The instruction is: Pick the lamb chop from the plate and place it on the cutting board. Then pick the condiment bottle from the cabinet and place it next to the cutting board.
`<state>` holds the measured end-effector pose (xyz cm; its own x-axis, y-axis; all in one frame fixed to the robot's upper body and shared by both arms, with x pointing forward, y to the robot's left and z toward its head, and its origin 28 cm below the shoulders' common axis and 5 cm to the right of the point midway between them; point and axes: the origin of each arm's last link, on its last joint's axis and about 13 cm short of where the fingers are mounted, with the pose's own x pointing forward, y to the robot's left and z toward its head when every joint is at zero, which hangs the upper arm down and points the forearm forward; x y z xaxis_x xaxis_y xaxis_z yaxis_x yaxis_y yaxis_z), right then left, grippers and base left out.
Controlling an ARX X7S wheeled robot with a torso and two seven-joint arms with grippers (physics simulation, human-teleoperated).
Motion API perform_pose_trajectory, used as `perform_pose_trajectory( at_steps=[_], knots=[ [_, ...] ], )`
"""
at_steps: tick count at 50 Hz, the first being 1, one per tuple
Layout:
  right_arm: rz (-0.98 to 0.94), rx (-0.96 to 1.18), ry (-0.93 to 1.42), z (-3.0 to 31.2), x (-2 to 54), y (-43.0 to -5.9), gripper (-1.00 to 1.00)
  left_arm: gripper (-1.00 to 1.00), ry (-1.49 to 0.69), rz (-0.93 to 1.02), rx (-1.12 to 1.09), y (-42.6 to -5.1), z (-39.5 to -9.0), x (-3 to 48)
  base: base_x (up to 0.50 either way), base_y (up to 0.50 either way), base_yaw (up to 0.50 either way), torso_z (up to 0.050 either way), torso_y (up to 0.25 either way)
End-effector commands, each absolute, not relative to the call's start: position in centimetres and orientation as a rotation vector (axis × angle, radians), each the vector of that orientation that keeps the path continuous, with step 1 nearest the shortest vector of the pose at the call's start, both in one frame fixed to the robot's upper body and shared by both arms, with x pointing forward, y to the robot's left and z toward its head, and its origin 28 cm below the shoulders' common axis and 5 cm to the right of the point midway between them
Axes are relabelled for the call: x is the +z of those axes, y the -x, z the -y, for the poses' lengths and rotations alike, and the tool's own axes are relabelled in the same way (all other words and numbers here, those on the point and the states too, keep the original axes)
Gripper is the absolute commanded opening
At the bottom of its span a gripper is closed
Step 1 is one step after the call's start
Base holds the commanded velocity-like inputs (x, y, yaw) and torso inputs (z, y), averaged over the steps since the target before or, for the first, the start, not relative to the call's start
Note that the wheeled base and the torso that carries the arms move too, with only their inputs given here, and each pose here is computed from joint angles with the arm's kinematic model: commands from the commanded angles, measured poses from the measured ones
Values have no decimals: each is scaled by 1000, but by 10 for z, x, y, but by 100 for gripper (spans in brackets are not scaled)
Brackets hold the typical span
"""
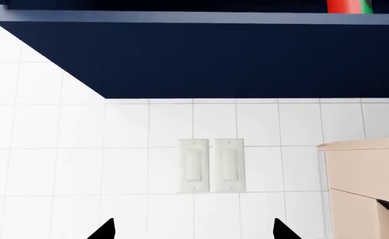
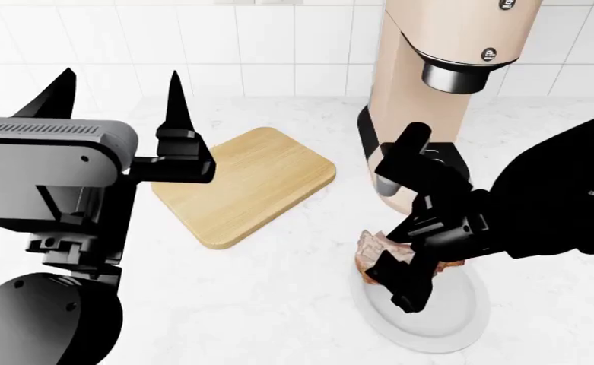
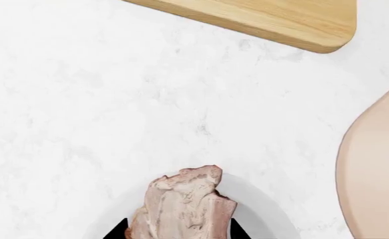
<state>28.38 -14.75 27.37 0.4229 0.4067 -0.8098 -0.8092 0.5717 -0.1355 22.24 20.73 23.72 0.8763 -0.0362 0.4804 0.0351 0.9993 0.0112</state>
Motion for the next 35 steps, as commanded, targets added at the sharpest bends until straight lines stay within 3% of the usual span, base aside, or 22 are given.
perform_pose_trajectory(
  at_steps=[1, 22, 35],
  knots=[
    [-813, 840, 563, 147, 276, -281, -100, 100, -5, 500, -35, -224, -208, 238, 0, 0, 0, 0, 0],
    [-696, 788, 598, 148, 312, -274, -100, 100, -2, 505, -39, -223, -209, 239, 0, 0, 0, 0, 0],
    [-451, 742, 581, 124, 338, -269, -100, 100, 9, 511, -45, -220, -211, 238, 0, 0, 0, 0, 0]
  ],
)
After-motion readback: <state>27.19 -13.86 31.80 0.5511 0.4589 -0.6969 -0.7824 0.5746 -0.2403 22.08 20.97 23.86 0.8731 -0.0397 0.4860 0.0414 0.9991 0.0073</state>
